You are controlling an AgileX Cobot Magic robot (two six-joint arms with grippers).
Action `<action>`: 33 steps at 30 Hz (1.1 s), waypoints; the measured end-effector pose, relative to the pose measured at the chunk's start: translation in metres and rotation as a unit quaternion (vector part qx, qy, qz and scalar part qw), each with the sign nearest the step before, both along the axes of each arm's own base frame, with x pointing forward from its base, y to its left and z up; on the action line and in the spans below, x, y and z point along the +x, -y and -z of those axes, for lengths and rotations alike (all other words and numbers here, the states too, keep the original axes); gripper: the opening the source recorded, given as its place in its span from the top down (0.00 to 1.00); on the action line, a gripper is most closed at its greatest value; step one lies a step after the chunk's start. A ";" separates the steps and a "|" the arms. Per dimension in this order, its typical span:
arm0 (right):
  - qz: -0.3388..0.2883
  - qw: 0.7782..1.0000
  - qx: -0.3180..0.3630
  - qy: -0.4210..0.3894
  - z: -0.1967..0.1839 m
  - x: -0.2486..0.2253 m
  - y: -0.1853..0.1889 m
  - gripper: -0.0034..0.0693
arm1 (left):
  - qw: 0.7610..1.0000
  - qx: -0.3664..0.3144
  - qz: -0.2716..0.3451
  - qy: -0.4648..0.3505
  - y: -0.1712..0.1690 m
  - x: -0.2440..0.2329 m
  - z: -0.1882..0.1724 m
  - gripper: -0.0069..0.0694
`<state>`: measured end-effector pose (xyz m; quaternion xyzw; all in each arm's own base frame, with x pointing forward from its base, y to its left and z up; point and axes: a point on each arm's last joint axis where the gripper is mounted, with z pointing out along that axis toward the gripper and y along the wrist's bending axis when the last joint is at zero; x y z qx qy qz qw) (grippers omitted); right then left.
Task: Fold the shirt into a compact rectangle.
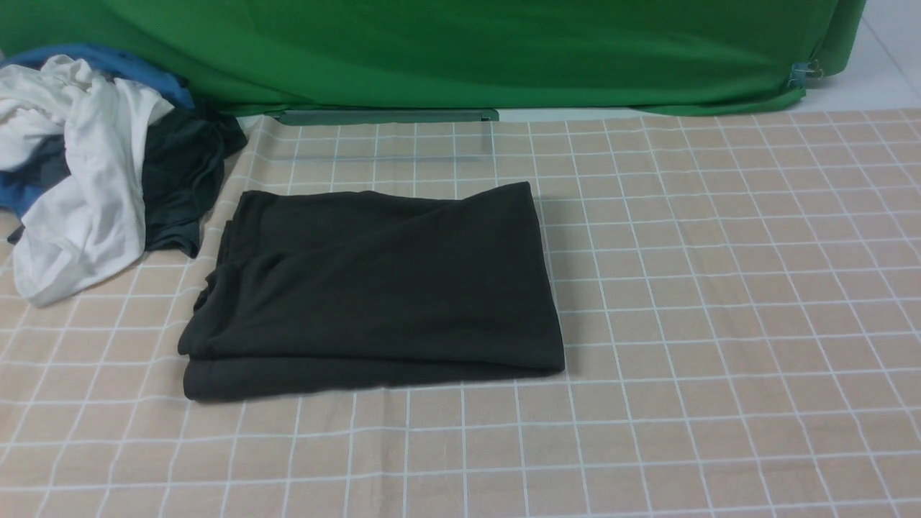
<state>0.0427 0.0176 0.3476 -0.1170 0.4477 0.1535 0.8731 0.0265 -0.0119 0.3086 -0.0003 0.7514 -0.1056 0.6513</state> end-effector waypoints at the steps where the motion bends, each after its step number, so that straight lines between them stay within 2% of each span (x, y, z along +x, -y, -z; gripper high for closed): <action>1: 0.000 1.000 0.000 0.000 0.000 0.000 0.000 0.82 | 1.000 0.000 0.000 0.000 0.000 0.000 0.000 0.89; 7: 0.000 1.000 0.000 0.000 0.000 0.000 0.000 0.80 | 0.998 0.045 -0.010 0.035 -0.002 0.006 0.003 0.89; 10: 0.000 1.000 0.000 0.000 0.000 0.000 0.000 0.79 | 0.997 0.053 -0.026 0.057 -0.005 0.016 0.019 0.89; 14: 0.000 1.000 0.000 0.000 0.000 0.000 0.000 0.78 | 0.995 0.085 -0.039 0.045 -0.008 0.026 0.065 0.89; 20: 0.000 1.000 0.000 0.000 0.000 0.000 0.000 0.78 | 0.991 0.111 -0.046 0.050 -0.009 0.030 0.106 0.89; 33: 0.000 1.000 0.000 0.000 0.000 0.000 0.000 0.75 | 0.993 0.115 -0.038 -0.001 -0.009 0.029 0.119 0.89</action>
